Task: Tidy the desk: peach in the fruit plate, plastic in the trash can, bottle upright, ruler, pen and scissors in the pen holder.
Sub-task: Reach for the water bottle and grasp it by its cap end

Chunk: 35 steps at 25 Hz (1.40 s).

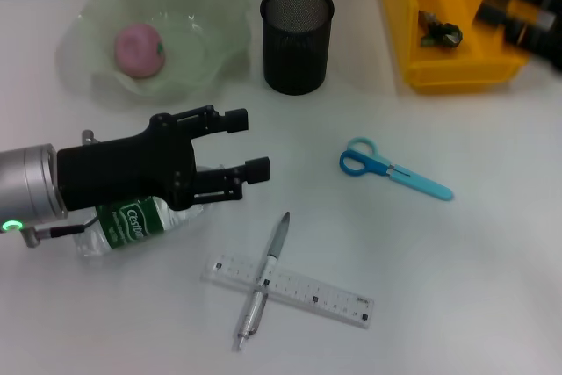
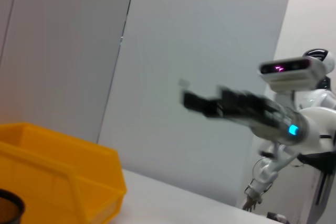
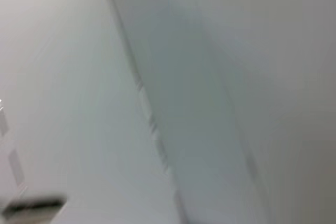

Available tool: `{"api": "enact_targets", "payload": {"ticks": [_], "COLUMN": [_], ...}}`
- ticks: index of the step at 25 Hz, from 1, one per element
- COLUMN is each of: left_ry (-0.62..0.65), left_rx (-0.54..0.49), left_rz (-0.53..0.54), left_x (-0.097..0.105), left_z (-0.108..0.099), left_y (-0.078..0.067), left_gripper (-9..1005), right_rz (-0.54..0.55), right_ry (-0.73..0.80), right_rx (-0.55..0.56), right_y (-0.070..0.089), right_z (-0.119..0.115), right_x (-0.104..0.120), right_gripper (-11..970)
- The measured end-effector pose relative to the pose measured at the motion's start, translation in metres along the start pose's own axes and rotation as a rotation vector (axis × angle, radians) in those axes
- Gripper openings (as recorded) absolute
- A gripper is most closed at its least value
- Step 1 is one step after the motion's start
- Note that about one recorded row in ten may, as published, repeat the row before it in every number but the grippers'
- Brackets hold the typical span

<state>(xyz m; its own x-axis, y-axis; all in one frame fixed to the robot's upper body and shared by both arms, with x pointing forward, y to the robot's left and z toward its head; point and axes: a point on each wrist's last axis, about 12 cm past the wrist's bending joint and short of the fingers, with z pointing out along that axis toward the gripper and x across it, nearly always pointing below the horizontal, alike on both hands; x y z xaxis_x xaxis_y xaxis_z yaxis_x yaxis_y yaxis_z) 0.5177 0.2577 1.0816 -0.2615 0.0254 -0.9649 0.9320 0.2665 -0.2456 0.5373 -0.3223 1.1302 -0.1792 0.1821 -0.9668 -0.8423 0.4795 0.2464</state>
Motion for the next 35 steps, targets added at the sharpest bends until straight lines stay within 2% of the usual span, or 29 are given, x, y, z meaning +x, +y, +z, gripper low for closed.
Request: {"api": "enact_targets", "payload": {"ticks": [1,3,6,14,18,19,21,24,26,27,28,29,30,31,33,34,35], "left_ry": [0.006,0.024,0.083,0.181,0.181,0.319,0.319,0.46,0.46,0.511,0.511,0.668,0.668,0.73,0.73,0.821,0.821], "left_rx": [-0.004,-0.014,-0.022,-0.037,-0.037,-0.052,-0.052,-0.076,-0.076,-0.086,-0.086,-0.119,-0.119,-0.132,-0.132,-0.149,-0.149], "left_rz": [0.0,-0.004,-0.019,-0.023,-0.023,-0.014,-0.014,0.032,0.032,0.044,0.044,0.068,0.068,0.077,0.077,0.094,0.094], "left_x": [-0.001,-0.003,-0.006,-0.015,-0.015,-0.029,-0.029,-0.05,-0.05,-0.056,-0.056,-0.071,-0.071,-0.075,-0.075,-0.081,-0.081], "left_z": [0.0,-0.002,-0.004,-0.002,-0.002,0.01,0.01,0.026,0.026,0.032,0.032,0.051,0.051,0.06,0.06,0.071,0.071], "left_y": [0.002,0.005,0.01,0.018,0.018,0.028,0.028,0.036,0.036,0.038,0.038,0.044,0.044,0.046,0.046,0.047,0.047], "left_gripper": [801,801,802,802,801,801,801,801,801,801,801,801,801,801,801,801,802], "right_rz": [-0.003,-0.01,-0.049,-0.125,-0.152,-0.16,-0.161,-0.165,-0.166,-0.167,-0.168,-0.17,-0.17,-0.171,-0.172,-0.173,-0.174], "right_ry": [0.082,0.116,0.216,0.452,0.474,0.478,0.477,0.474,0.475,0.476,0.477,0.479,0.479,0.479,0.479,0.478,0.477], "right_rx": [-0.047,-0.063,-0.128,-0.195,-0.189,-0.175,-0.172,-0.168,-0.169,-0.168,-0.166,-0.161,-0.161,-0.16,-0.159,-0.158,-0.157], "right_y": [0.006,0.009,0.023,0.025,0.025,0.023,0.023,0.023,0.023,0.023,0.022,0.021,0.021,0.021,0.021,0.02,0.02], "right_z": [-0.002,-0.001,0.007,0.027,0.028,0.028,0.027,0.027,0.027,0.027,0.028,0.028,0.028,0.028,0.028,0.028,0.028], "right_x": [0.011,0.017,0.041,0.074,0.082,0.083,0.083,0.083,0.083,0.083,0.083,0.083,0.083,0.083,0.083,0.082,0.082], "right_gripper": [668,692,728,811,811,811,811,811,811,811,811,811,811,811,811,811,811]}}
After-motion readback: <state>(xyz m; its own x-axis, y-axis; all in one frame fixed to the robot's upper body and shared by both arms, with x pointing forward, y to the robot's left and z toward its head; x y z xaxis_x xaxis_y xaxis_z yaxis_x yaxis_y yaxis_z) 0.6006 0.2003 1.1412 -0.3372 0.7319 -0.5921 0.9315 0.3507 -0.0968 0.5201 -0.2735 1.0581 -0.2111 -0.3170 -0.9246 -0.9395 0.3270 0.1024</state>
